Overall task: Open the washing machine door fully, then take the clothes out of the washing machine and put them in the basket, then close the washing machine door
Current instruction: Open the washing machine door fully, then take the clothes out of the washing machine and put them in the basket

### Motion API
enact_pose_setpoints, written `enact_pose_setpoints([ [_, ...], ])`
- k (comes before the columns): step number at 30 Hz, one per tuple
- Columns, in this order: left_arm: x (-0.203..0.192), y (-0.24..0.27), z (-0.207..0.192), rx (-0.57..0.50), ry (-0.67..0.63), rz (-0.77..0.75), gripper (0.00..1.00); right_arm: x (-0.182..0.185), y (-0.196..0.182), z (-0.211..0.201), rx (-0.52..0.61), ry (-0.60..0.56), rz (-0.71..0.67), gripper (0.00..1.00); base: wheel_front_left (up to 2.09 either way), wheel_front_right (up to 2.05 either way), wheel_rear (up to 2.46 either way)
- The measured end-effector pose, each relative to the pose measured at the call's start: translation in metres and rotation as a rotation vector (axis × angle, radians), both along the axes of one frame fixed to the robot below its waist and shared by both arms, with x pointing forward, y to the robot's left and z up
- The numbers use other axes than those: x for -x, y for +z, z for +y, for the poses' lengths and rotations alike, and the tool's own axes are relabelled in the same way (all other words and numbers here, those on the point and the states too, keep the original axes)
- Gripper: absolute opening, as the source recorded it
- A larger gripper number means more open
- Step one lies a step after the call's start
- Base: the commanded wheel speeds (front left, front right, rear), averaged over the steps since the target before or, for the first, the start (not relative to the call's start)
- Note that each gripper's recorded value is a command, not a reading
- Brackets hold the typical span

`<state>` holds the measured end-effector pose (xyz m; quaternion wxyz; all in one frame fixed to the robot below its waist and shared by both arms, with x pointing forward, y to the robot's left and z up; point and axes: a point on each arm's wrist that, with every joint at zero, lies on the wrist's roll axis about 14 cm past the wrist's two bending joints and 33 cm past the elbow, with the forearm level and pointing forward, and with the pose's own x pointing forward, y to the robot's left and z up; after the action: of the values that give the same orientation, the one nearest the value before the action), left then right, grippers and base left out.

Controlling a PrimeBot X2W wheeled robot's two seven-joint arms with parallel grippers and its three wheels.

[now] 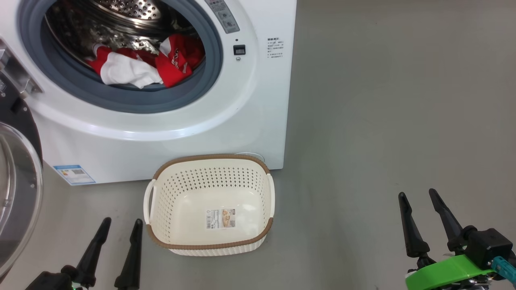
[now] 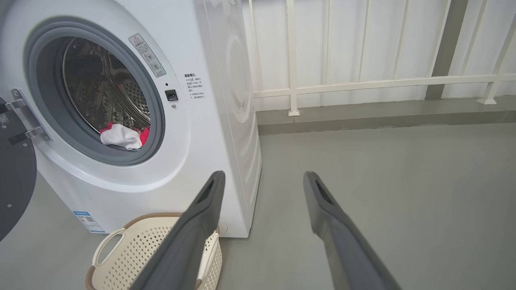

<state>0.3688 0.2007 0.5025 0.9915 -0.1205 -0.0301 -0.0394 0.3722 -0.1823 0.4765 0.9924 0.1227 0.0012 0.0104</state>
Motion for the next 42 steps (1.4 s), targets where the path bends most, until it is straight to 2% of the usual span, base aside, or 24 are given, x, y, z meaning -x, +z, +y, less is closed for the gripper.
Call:
enact_pose_setpoints([
  [17,0.0,-0.004,0.005,0.014,0.013,0.013,1.0,-0.004,-0.005,0.006,-0.001,0.017,0.014,1.0,0.12,-0.14,0.02],
  [35,-0.009,-0.005,0.014,-0.008,0.027,0.017,1.0,-0.007,-0.011,0.011,-0.004,0.032,0.032,1.0,1.3,-1.36,0.07],
  [42,-0.012,-0.004,0.013,-0.004,0.037,0.011,1.0,-0.014,-0.007,0.014,-0.007,0.041,0.017,1.0,0.65,-0.65,0.0],
])
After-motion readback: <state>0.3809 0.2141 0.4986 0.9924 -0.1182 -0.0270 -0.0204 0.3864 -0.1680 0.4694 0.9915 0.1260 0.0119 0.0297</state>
